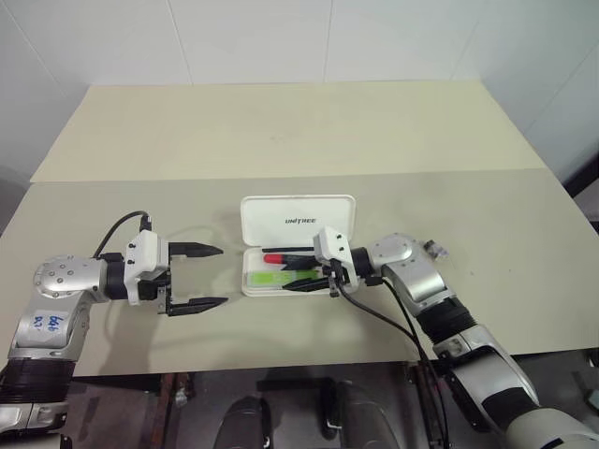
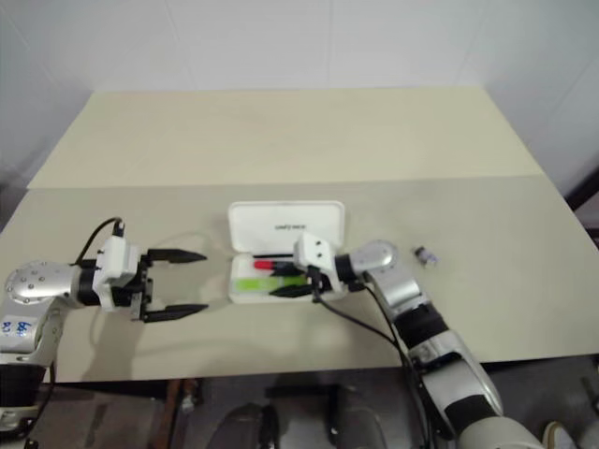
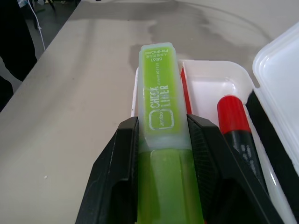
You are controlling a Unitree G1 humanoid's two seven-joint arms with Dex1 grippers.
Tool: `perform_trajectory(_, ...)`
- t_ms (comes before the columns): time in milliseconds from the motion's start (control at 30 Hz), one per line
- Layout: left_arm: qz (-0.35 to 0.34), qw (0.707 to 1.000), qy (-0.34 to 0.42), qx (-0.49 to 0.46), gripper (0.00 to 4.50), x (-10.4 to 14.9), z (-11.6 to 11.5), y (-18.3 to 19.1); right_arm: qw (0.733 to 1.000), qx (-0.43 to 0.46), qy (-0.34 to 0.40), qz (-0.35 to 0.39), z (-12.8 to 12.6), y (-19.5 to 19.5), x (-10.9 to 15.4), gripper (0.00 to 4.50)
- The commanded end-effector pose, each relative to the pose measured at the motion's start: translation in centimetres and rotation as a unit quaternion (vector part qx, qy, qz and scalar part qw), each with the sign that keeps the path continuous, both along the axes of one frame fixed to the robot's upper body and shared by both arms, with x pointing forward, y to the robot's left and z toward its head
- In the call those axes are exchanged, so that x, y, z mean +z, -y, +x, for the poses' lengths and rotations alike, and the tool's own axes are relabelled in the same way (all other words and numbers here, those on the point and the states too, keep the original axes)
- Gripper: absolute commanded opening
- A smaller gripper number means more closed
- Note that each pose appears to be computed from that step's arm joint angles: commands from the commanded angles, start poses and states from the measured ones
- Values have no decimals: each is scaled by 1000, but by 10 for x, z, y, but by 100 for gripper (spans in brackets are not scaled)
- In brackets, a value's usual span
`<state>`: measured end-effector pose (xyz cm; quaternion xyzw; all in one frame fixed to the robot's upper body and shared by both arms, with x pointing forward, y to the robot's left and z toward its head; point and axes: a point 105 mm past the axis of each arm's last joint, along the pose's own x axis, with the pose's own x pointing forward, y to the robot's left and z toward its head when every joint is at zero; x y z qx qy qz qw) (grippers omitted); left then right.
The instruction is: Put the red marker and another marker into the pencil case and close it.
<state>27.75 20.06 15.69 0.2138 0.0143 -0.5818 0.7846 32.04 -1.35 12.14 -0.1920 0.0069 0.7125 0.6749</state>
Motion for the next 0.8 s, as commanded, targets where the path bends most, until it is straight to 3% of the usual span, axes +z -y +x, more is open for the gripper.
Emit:
perform_trajectory(33, -3, 1000, 20, -7, 450, 10, 0, 3, 1000, 14, 16, 10, -2, -7, 9, 219)
perform_trajectory(233, -3, 1000, 20, -9, 450, 9, 1, 4, 998, 15, 33, 54, -4, -14, 34, 445)
perform_trajectory(533, -5, 1000, 20, -18, 450, 9, 5, 8, 994, 13, 49, 101, -25, 3, 73, 445)
perform_trajectory(667, -14, 999, 21, -27, 450, 11, 6, 15, 992, -42, 38, 115, -39, 42, 81, 445)
perform_trajectory(800, -26, 999, 16, -36, 450, 12, 6, 22, 988, -121, 26, 93, -37, 83, 74, 445)
